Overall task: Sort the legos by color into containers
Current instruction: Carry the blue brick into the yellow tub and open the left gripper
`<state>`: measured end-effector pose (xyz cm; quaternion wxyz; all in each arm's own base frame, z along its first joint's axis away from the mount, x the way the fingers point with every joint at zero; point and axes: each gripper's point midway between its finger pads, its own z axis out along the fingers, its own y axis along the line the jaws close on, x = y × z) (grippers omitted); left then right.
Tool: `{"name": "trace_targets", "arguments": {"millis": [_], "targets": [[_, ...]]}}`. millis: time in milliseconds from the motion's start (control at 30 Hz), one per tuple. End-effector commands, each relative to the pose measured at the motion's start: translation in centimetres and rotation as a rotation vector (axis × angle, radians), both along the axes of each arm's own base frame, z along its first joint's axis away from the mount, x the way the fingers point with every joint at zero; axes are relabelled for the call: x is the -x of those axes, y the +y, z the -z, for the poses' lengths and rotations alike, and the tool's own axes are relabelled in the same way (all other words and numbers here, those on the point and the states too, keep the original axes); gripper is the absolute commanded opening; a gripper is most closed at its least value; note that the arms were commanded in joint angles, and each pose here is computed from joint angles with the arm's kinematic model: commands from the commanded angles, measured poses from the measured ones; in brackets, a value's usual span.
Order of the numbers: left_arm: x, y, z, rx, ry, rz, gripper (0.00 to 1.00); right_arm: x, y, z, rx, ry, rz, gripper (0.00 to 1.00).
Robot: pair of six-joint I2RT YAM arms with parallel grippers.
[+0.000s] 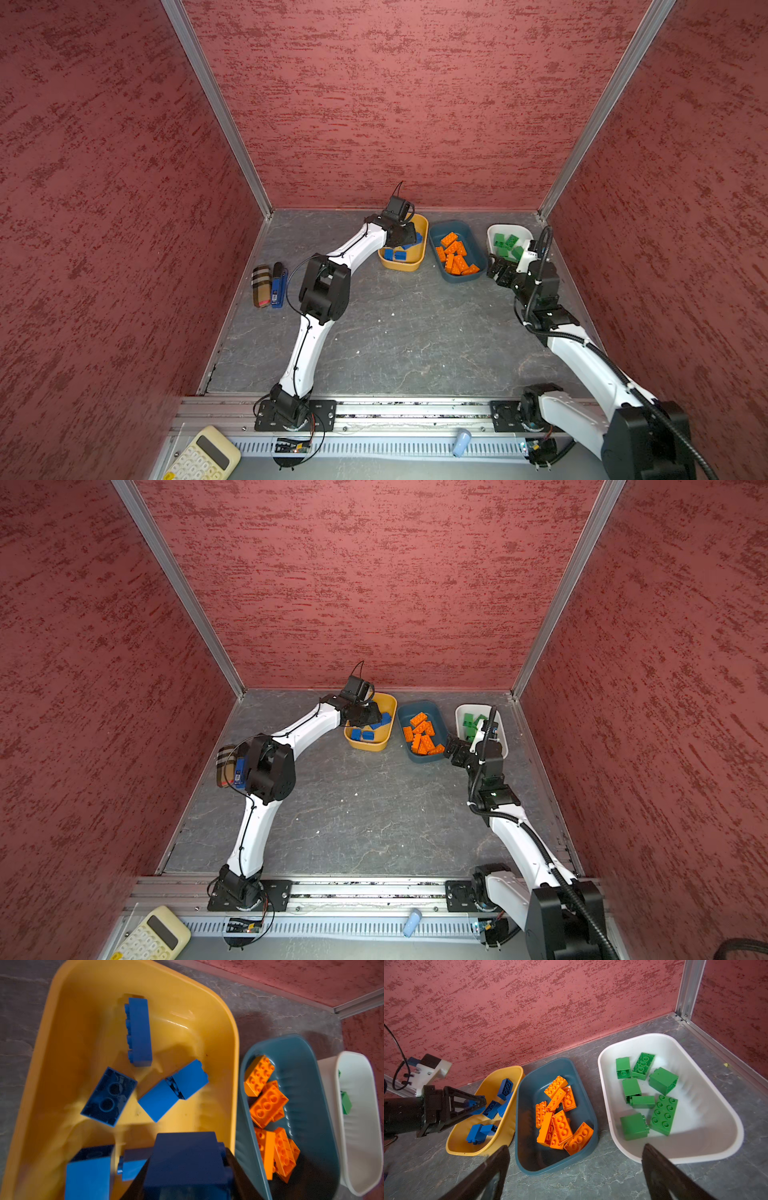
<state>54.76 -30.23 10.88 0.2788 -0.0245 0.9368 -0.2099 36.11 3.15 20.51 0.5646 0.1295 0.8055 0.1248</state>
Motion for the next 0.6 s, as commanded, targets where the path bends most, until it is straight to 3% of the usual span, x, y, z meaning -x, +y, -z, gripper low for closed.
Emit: {"name": "trace_targets", "arguments": {"millis": [0, 100, 267, 367, 567], "targets": [[-2.8, -0.9, -1.2, 0.065, -0.068, 0.020, 0.39, 0.6, -0.7, 0.1, 0.019, 0.009, 0.038, 0.99], [-4.7, -2.0, -1.1, 0.105, -0.113, 0.028, 0.46, 0.9, -0.9, 0.2, 0.030, 0.015, 0.043, 0.99], [-7.0, -0.8, -2.2, 0.098, -0.167, -0.047, 0.71, 1.4, -1.2, 0.4, 0.057, 0.030, 0.049, 0.99], [-6.5, -1.3, -3.6, 0.120, -0.177, 0.007, 0.83, 1.7, -1.5, 0.6, 0.078, 0.037, 0.056, 0.99], [-3.3, -1.8, -8.8, 0.113, -0.248, 0.094, 0.95, 2.0, -2.4, 0.8, 0.090, 0.035, 0.109, 0.99]]}}
